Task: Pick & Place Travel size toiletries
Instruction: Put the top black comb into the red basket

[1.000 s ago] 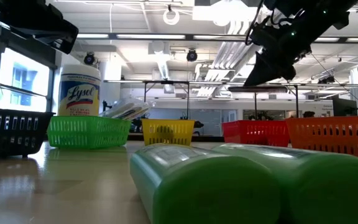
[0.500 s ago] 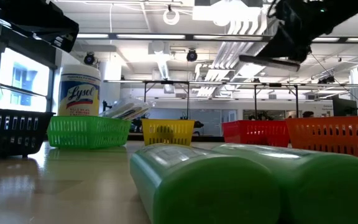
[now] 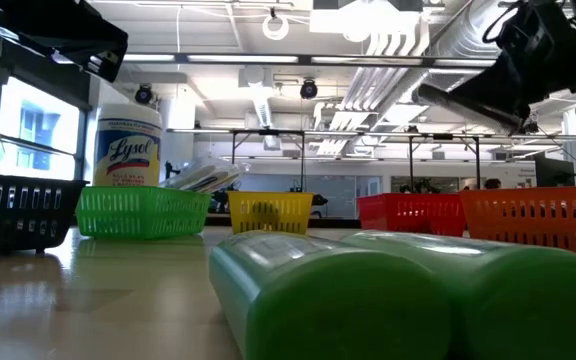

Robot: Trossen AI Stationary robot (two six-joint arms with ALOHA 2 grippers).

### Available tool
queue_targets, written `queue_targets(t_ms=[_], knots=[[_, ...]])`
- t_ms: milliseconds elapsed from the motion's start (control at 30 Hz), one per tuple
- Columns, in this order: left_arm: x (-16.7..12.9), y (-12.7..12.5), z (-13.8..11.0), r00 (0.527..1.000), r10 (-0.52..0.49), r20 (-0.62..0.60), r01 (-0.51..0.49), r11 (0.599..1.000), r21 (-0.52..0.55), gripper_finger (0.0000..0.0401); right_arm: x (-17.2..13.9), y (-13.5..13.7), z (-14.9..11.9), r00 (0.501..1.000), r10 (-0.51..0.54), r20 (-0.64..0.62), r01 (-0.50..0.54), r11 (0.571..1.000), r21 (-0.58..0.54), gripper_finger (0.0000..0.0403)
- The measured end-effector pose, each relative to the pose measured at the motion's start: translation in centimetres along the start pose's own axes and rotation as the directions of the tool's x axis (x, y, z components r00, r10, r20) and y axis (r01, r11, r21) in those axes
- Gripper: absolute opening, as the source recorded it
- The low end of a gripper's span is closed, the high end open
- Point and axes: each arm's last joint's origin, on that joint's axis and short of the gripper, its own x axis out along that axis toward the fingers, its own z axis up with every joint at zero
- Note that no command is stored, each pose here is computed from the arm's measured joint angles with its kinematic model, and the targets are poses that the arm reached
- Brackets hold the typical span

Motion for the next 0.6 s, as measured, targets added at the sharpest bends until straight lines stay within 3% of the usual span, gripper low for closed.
queue_targets(t_ms=[267, 600], knots=[[0.0, 0.0, 0.0, 1.0, 0.016, 0.0, -0.016, 1.0, 0.001, 0.0, -0.5, -0.6, -1.4, 1.0, 0.011, 0.028, -0.012, 1.0, 0.011, 0.0003], [0.0, 0.1, 0.0, 1.0, 0.018, -0.002, -0.018, 0.999, 0.027, 0.0, -0.7, 0.0, 0.2, 0.987, 0.1, 0.123, -0.111, 0.99, 0.089, 0.0003]])
